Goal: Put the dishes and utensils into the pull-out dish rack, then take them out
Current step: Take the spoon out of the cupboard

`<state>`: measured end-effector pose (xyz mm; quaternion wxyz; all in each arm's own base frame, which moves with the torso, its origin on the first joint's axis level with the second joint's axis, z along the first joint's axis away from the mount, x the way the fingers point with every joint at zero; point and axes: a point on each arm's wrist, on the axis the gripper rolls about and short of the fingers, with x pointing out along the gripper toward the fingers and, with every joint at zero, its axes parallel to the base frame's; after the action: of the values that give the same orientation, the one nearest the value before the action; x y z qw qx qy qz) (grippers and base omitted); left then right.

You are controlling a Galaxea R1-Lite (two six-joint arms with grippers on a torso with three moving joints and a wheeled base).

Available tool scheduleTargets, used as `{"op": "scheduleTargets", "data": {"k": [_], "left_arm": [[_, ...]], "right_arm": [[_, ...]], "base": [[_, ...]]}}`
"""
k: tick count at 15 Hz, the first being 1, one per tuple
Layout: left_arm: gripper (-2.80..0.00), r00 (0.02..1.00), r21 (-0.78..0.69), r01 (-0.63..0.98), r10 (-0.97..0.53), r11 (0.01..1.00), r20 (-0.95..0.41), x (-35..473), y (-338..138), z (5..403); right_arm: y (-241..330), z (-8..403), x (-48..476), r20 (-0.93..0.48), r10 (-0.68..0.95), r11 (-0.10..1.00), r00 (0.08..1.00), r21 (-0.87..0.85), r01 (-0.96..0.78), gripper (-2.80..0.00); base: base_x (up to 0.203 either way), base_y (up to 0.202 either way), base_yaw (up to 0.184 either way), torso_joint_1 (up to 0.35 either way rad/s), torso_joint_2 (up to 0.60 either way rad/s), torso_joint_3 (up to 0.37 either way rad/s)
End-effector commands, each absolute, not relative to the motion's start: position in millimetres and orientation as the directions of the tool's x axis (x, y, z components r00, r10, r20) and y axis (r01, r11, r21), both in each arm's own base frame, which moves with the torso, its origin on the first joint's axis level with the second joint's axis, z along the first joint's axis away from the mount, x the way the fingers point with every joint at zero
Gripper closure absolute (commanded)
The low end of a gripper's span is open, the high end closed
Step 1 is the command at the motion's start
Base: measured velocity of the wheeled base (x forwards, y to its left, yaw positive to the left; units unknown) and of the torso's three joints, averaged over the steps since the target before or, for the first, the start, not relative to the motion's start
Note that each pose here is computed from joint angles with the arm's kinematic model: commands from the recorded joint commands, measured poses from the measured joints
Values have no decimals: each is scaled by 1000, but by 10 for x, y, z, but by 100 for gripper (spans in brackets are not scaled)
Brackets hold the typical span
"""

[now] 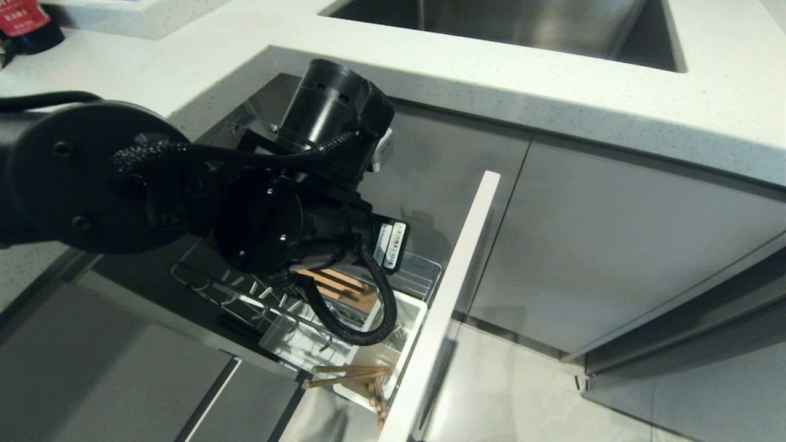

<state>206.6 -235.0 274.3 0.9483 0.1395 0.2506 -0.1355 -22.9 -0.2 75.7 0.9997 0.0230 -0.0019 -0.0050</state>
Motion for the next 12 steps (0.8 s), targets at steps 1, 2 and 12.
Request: {"op": "scheduleTargets", "data": {"k": [1,2,12], "left_arm": [[0,847,191,316,-186,929,-498,2033,-2308,2801],[0,850,186,317,-191,930,-491,2010,-2289,2833],[0,871,133,322,-238,937,-429,1835,-2146,3085]], "right_arm": [[-2,758,-228,3,-11,999,1000,46,11,0],[-2,758,-228,3,-11,999,1000,46,11,0],[-2,758,-228,3,-9,999,1000,46,9,0]], "base": [[0,0,0,0,0,0],[0,0,0,0,0,0],[0,0,0,0,0,0]]}}
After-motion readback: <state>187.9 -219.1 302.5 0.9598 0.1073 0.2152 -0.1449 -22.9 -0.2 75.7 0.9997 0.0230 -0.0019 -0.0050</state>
